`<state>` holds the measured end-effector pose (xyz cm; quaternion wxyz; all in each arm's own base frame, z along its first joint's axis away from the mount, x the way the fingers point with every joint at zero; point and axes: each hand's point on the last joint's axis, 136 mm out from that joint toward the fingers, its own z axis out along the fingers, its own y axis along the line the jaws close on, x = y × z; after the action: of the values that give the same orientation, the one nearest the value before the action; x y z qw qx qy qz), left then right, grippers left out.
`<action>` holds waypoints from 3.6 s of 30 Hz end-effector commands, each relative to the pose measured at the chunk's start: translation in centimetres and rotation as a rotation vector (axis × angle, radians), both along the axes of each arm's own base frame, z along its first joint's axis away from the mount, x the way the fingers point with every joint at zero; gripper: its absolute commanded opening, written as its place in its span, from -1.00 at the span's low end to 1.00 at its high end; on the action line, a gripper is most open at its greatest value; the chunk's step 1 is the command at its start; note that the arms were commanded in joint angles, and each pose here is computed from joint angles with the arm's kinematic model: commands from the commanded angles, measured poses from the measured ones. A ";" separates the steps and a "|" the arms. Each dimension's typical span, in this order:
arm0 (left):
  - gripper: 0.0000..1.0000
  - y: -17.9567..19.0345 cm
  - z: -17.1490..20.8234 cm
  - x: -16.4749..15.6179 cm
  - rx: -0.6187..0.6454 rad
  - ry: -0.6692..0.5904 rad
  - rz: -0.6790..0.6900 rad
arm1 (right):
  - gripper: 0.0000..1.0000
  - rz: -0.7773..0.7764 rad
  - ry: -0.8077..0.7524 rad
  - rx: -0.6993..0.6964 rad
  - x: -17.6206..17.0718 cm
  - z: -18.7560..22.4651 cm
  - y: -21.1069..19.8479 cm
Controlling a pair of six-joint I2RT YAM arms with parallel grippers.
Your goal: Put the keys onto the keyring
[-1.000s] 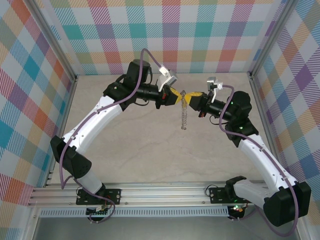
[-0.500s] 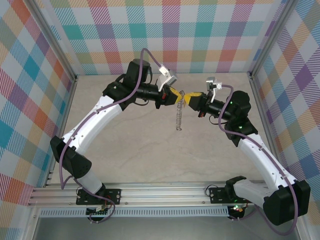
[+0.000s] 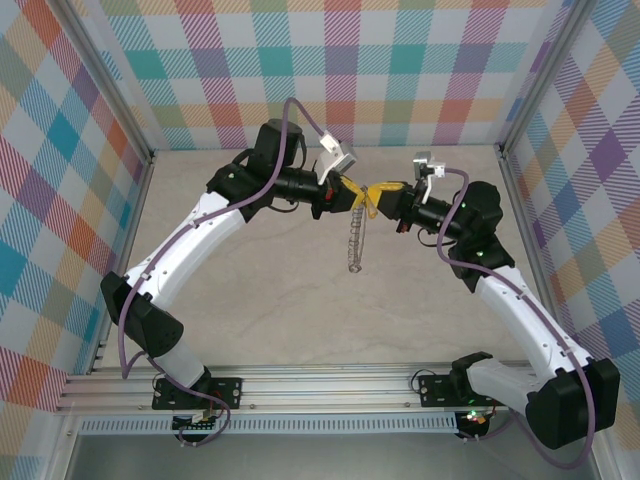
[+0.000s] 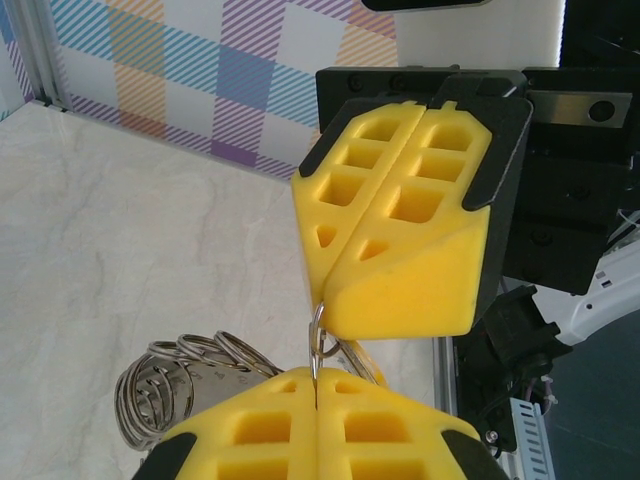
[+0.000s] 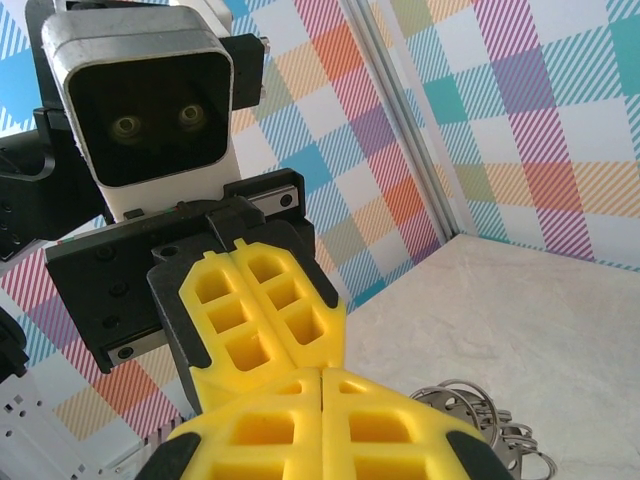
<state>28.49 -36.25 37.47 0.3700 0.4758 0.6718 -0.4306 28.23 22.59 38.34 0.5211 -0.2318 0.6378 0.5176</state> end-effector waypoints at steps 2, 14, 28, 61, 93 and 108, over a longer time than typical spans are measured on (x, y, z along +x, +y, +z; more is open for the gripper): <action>-1.00 -0.7 2.3 -1.5 -0.047 -0.047 -0.062 | -1.00 -0.002 -0.022 0.007 0.5 0.7 0.0; -1.00 -0.3 3.2 -2.1 -0.074 -0.071 -0.062 | -1.00 -0.120 0.020 -0.041 1.9 -1.9 -1.5; -1.00 -0.3 3.7 -1.7 -0.114 -0.084 -0.023 | -1.00 -0.054 0.070 -0.003 1.3 -2.8 -1.4; -1.00 0.4 5.8 4.6 -0.415 -0.131 0.332 | -0.78 0.157 0.195 0.209 0.5 -0.6 0.2; -1.00 -1.7 3.4 3.1 -0.364 -0.018 0.171 | -0.40 -0.006 0.150 0.198 4.1 0.7 -3.3; -1.00 -2.1 3.3 3.8 -0.367 -0.021 0.180 | -0.75 0.082 0.246 0.172 2.4 -3.7 0.1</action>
<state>32.79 -37.83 37.25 0.4604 0.3301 0.6624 -0.4902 32.76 20.80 35.95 0.4680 -0.1107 0.6402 0.5990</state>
